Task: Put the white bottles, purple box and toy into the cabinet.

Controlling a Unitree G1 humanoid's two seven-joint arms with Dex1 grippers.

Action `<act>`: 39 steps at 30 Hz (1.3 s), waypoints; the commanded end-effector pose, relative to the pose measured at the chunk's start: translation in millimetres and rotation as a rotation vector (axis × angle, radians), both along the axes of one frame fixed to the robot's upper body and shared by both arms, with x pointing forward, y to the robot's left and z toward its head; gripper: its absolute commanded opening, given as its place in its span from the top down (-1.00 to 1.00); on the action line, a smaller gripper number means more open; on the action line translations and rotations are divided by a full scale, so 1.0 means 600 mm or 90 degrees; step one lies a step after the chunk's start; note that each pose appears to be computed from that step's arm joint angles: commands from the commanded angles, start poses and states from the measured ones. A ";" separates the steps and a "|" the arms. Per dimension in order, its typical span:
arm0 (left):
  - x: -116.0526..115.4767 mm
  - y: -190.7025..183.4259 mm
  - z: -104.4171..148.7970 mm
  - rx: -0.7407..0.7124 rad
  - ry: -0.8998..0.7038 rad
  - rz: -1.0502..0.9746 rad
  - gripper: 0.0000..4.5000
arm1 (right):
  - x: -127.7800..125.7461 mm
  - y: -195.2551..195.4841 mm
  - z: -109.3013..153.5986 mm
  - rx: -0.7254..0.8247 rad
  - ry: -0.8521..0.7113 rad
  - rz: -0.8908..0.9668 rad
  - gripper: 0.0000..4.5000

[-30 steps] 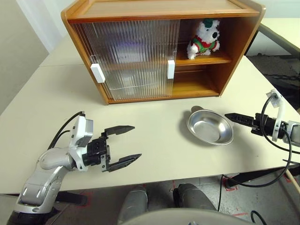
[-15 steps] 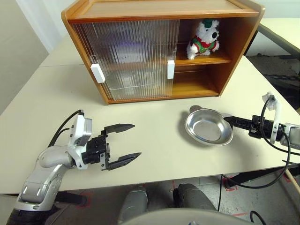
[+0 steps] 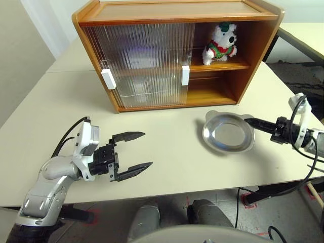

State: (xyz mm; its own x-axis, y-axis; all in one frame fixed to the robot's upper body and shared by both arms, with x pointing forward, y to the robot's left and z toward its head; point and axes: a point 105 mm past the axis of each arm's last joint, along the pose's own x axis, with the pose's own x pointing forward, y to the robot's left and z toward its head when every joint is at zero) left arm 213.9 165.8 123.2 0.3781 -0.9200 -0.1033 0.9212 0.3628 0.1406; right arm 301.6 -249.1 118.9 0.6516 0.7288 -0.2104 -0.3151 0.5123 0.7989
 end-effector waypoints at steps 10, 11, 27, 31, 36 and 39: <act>-0.003 -0.004 0.000 0.008 0.006 -0.007 -1.00 | 0.059 0.024 0.046 0.158 -0.017 -0.103 1.00; -0.003 -0.004 0.000 0.008 0.007 -0.006 -1.00 | 0.064 0.025 0.044 0.161 -0.017 -0.121 1.00; -0.008 -0.001 -0.005 0.015 0.013 -0.017 -1.00 | 0.117 0.054 0.036 0.249 -0.017 -0.275 1.00; -0.011 -0.001 -0.004 0.016 0.015 -0.018 -1.00 | 0.126 0.066 0.031 0.248 -0.025 -0.299 1.00; -0.013 0.001 -0.004 0.016 0.017 -0.015 -1.00 | 0.137 0.074 0.027 0.250 -0.033 -0.332 1.00; -0.013 0.002 -0.003 0.017 0.016 -0.015 -1.00 | 0.142 0.075 0.028 0.251 -0.041 -0.352 1.00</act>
